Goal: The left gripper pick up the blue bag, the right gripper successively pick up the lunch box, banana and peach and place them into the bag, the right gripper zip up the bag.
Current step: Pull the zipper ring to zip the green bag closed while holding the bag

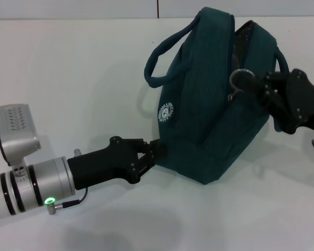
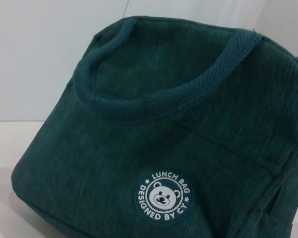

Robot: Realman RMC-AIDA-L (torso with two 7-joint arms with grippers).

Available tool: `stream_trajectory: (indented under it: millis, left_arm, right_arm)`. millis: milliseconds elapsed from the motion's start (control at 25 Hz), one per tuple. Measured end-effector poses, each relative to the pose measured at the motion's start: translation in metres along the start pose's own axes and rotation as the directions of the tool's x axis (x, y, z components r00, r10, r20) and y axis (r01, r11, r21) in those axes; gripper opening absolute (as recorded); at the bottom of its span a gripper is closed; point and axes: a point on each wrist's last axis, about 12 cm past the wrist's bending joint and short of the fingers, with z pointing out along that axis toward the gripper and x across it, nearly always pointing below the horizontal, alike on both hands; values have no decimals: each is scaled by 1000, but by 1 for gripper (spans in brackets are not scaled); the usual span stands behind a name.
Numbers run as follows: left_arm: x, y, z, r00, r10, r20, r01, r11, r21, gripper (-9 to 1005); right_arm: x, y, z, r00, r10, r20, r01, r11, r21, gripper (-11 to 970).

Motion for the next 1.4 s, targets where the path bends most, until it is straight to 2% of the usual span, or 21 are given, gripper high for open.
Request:
stream_trajectory:
  millis: [600,1080,1400]
  left_arm:
    - [7,-3,-7,999,-35,-10,35,999,-2,107]
    - [3,-4,-9,998,-59,1,58,998,18,106]
    - [4,-3,-11,998,-64,22,64,998,-10,105]
  right_arm:
    - [-14,-19,5,999,33,10,-34,997,75,14]
    - [-22,-25,17,1000,29,5,-29,999,41,15]
    - [-19,-25,43,998,25,-57,-27,999,-42,15]
